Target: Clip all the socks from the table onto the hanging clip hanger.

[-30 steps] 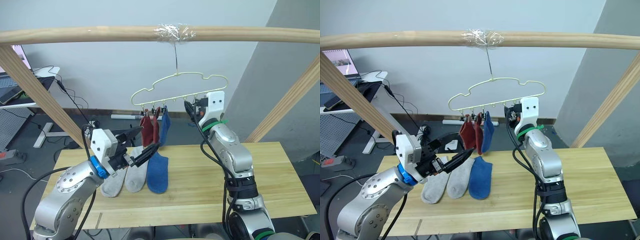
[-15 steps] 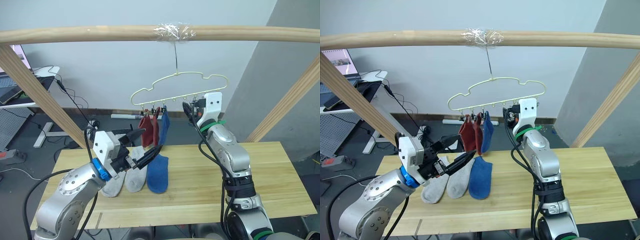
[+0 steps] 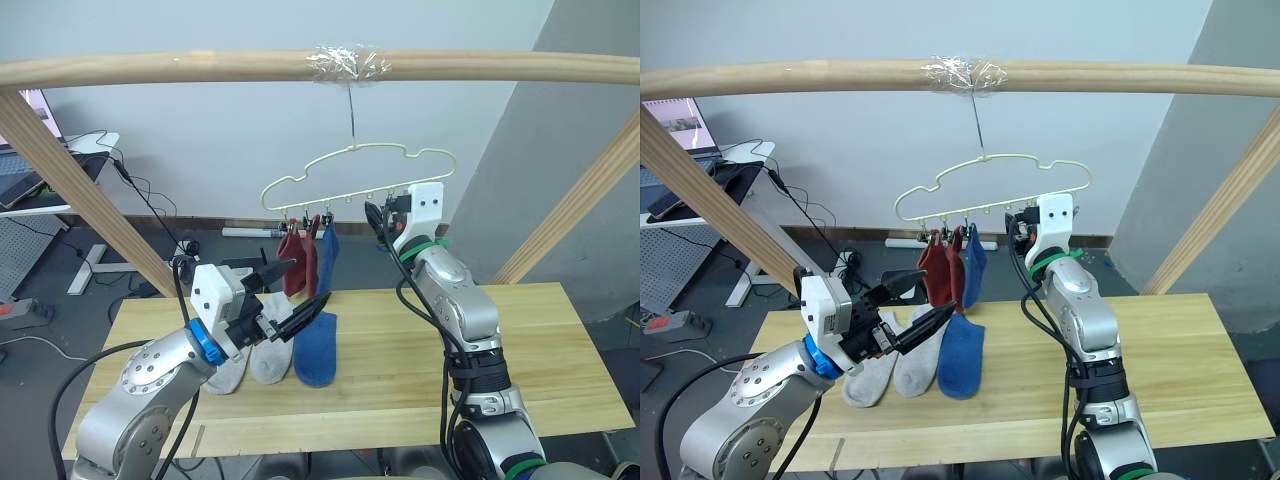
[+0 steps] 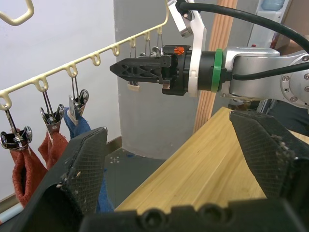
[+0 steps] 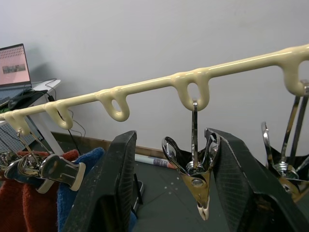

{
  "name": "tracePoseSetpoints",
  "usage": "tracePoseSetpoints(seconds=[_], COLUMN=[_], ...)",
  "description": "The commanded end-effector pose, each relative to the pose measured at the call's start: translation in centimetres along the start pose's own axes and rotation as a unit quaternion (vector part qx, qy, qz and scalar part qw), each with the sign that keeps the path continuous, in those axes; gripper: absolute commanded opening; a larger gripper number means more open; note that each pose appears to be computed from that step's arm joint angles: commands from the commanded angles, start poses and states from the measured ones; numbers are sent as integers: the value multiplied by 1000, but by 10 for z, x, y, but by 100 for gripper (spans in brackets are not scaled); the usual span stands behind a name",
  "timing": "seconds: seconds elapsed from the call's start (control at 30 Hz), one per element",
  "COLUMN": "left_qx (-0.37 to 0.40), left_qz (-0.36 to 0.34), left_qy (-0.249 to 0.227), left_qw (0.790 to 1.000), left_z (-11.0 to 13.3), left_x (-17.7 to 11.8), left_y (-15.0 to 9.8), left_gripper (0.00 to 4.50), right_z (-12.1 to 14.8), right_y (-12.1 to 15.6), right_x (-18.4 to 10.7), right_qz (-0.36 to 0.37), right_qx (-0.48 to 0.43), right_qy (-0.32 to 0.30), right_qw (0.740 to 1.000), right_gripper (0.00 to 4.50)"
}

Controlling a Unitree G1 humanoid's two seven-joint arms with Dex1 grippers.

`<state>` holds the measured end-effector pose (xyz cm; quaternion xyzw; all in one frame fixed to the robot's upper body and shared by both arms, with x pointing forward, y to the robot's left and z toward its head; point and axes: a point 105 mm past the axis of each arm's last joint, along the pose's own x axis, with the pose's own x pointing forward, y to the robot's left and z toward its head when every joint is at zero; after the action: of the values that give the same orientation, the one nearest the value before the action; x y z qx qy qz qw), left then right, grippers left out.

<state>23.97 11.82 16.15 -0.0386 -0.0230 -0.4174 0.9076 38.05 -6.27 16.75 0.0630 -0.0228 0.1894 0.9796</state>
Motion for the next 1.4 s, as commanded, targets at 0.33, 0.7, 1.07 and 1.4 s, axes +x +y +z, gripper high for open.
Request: tracePoseSetpoints(seconds=[0.33,0.7,1.07,1.4], left_qx=[8,8,8,6], left_qz=[-14,-15,-13,-12], left_qy=[-12,-11,-11,-9], left_qw=[1000,1000,1000,1000], left_z=[6,6,6,4], left_x=[1,1,0,1], left_y=[-7,-7,-9,-9], left_gripper=[450,450,450,450], right_z=[20,15,20,19], right_y=[-1,3,7,7], right_x=[-10,-10,-5,-4], right_qz=[-12,-7,1,2], right_qx=[11,22,24,24], right_qy=[-33,-22,-31,-30], right_qw=[999,999,999,999], right_gripper=[234,234,234,234])
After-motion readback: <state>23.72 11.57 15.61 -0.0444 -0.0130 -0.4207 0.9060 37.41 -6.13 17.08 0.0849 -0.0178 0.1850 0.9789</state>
